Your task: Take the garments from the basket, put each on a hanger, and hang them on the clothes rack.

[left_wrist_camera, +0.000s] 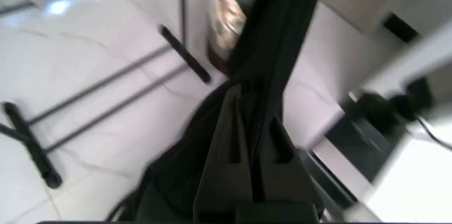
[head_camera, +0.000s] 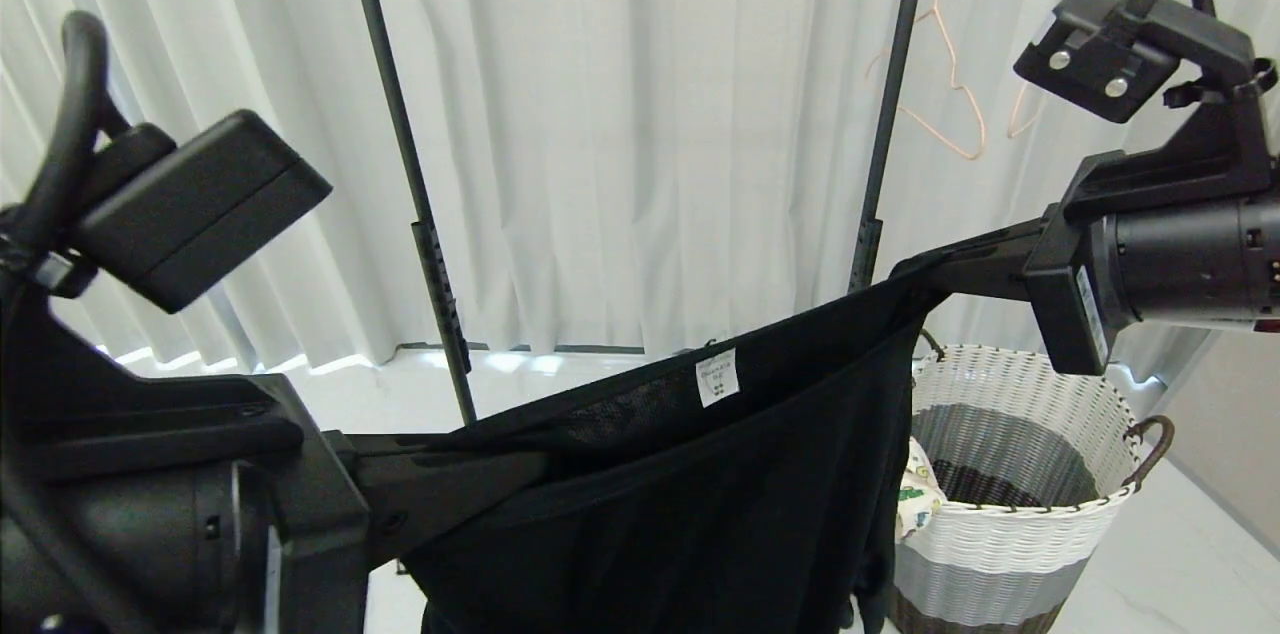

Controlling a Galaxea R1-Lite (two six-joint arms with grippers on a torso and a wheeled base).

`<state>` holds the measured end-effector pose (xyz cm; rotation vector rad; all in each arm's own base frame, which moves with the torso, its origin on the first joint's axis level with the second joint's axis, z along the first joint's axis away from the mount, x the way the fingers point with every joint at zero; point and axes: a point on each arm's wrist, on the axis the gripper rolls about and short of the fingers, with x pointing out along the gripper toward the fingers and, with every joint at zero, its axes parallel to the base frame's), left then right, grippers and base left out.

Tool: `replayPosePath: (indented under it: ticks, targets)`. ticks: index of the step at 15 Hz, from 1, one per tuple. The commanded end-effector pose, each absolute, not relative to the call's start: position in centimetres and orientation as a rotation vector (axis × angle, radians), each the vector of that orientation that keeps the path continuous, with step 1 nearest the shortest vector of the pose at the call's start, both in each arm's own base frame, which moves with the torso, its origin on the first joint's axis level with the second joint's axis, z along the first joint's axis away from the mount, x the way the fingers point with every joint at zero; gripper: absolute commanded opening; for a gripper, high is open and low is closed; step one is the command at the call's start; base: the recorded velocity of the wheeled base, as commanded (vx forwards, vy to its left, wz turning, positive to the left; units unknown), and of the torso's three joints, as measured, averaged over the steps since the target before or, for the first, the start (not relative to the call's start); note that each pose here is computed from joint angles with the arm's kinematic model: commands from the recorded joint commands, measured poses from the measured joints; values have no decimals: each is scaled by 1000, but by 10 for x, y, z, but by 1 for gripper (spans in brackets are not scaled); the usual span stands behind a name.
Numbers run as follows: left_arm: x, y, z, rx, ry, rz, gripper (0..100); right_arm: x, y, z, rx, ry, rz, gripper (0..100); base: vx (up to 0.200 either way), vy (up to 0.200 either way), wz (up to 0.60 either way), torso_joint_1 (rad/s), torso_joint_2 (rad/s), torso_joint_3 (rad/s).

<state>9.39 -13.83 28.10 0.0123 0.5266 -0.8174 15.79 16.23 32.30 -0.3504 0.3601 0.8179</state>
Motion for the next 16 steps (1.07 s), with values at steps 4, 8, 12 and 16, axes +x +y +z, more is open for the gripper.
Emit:
replayPosePath:
  ticks: [4, 8, 12, 16]
  targets:
    - [128, -124, 295, 184, 505, -770, 0, 138, 162, 327, -337, 366, 876, 0, 0, 0, 0, 0, 0, 0]
    - [141, -128, 284, 264, 527, -798, 0, 130, 156, 331, -331, 354, 887, 0, 0, 0, 0, 0, 0, 0]
    - [140, -127, 284, 313, 504, -824, 0, 119, 149, 322, -348, 382, 908, 0, 0, 0, 0, 0, 0, 0]
    - [142, -127, 293, 323, 455, -845, 0, 119, 149, 325, -341, 367, 903, 0, 0, 0, 0, 0, 0, 0]
